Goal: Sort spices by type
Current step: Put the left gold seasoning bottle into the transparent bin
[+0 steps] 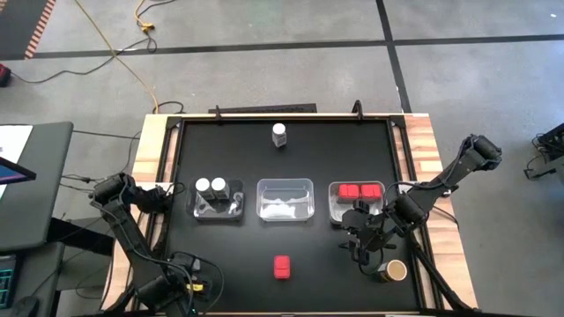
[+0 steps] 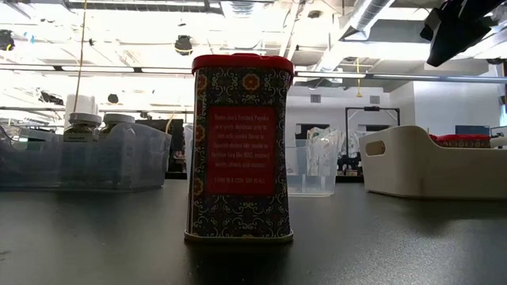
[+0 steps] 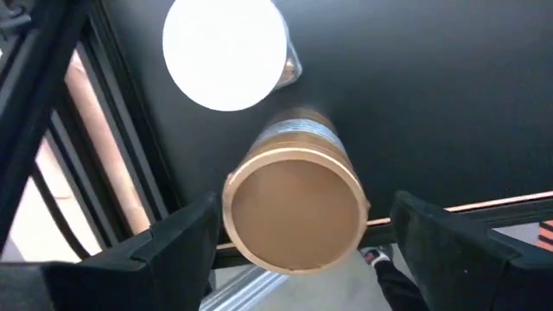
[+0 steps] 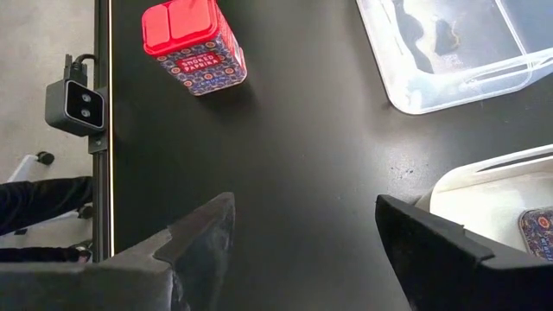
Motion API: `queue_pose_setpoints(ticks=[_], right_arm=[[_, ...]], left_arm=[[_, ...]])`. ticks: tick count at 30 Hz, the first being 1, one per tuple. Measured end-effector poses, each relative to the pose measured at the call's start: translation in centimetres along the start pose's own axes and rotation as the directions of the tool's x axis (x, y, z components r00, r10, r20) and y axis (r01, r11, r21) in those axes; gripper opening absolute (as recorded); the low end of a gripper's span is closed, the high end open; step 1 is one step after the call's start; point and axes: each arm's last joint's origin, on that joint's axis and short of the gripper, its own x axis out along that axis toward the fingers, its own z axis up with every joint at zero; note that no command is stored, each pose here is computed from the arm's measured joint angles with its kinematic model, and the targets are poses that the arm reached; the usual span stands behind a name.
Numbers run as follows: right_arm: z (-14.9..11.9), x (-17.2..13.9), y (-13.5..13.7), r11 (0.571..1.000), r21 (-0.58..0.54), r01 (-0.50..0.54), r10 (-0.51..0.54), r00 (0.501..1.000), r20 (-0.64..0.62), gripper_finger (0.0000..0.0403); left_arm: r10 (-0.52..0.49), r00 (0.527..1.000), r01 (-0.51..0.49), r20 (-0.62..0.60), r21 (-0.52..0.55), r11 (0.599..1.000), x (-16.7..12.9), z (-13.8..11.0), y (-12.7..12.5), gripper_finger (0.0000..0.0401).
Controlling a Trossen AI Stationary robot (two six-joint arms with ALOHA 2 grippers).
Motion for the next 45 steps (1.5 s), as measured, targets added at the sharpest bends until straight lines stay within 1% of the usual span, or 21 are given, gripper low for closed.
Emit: queue_pose_setpoints(ticks=[3,10,13,18,26,32,45], right_arm=[[0.0,0.0,0.0,1.0,0.0,0.0,0.0,1.0,0.0,0.0305],[0.0,0.0,0.0,1.0,-0.001,0.0,0.0,1.0,0.0,0.0305],[0.0,0.0,0.0,1.0,0.0,0.0,0.0,1.0,0.0,0.0305],[0.0,0.0,0.0,1.0,-0.001,0.0,0.0,1.0,0.0,0.0305],[0.0,0.0,0.0,1.0,-0.003,0.0,0.0,1.0,0.0,0.0305],[0.0,0.0,0.0,1.0,-0.003,0.0,0.0,1.0,0.0,0.0305],[0.0,0.0,0.0,1.0,-0.002,0.0,0.0,1.0,0.0,0.0305]], left_arm=[[0.008,1.0,-0.008,0.008,0.002,1.0,0.0,0.1,0.1,0.0323],[0.032,0.999,-0.032,-0.003,0.054,0.998,0.0,0.1,0.2,0.0323],[0.042,0.999,-0.043,0.007,0.054,0.998,0.5,0.2,0.3,0.0323],[0.032,0.999,-0.032,-0.003,0.057,0.998,1.5,0.1,0.2,0.0323],[0.031,1.0,-0.031,-0.003,0.06,0.998,1.6,0.0,0.3,0.0323],[0.03,1.0,-0.03,-0.003,0.011,0.999,1.6,-0.3,0.5,0.0323],[0.028,1.0,-0.028,0.007,0.012,1.0,1.7,-0.4,0.7,0.0323]])
